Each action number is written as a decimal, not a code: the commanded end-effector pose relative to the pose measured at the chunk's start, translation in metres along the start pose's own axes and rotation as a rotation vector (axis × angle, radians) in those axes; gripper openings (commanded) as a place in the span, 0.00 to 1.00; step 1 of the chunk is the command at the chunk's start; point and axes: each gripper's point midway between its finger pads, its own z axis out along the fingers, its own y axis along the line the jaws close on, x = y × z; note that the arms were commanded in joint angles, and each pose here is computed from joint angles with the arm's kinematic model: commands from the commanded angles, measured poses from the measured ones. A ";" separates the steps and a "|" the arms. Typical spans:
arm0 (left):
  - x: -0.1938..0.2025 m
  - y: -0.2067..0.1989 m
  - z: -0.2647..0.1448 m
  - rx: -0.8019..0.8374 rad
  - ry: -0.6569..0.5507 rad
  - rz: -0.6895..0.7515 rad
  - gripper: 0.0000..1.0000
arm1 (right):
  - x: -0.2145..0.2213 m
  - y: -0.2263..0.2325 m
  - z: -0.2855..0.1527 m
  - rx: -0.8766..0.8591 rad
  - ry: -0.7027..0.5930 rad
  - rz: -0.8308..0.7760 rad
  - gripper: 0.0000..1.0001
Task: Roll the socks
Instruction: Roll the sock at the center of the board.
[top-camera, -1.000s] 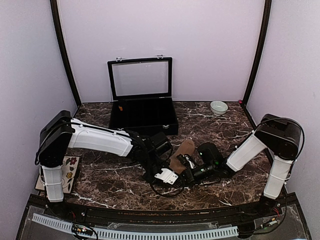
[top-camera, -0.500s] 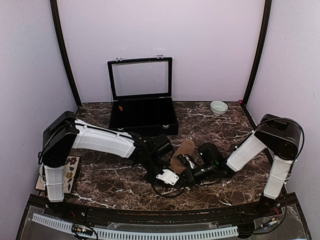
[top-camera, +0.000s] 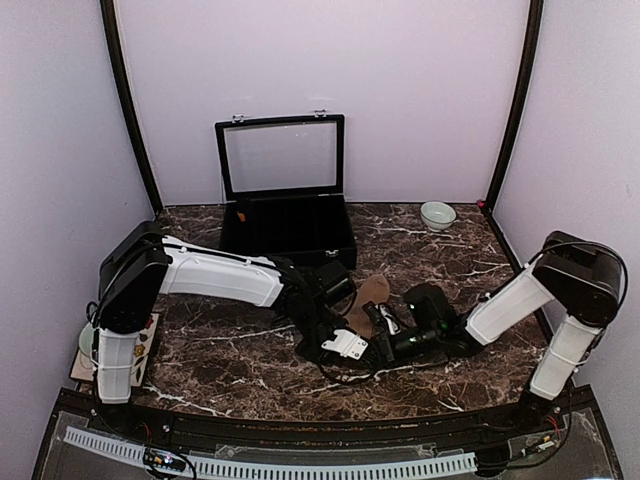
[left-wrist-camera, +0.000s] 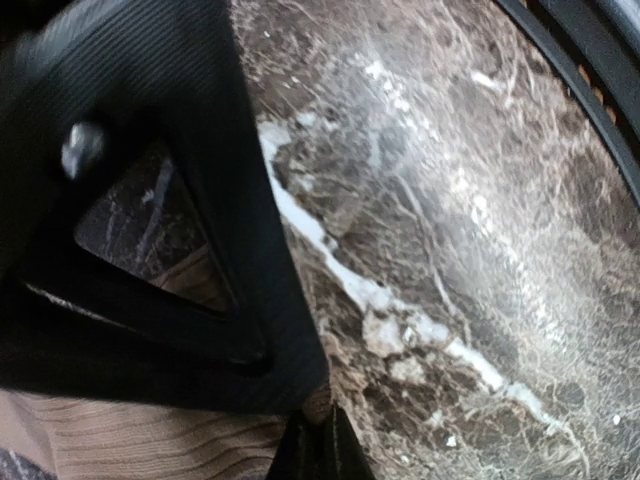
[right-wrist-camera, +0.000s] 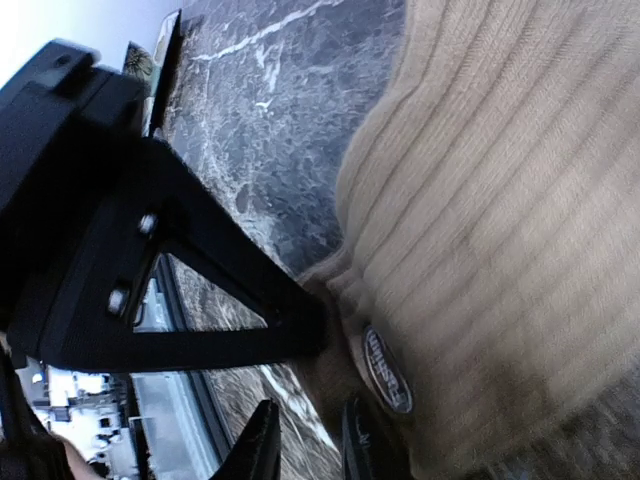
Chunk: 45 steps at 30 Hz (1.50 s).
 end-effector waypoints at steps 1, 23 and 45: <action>0.016 -0.044 0.007 0.279 -0.001 -0.212 0.00 | -0.007 -0.025 -0.030 0.189 -0.145 -0.094 0.26; 0.016 -0.056 0.015 0.694 -0.134 -0.630 0.02 | 0.055 0.052 -0.030 0.246 -0.141 -0.959 0.28; 0.048 -0.061 0.034 0.651 0.000 -0.717 0.04 | 0.042 0.052 0.023 0.370 -0.053 -1.254 0.27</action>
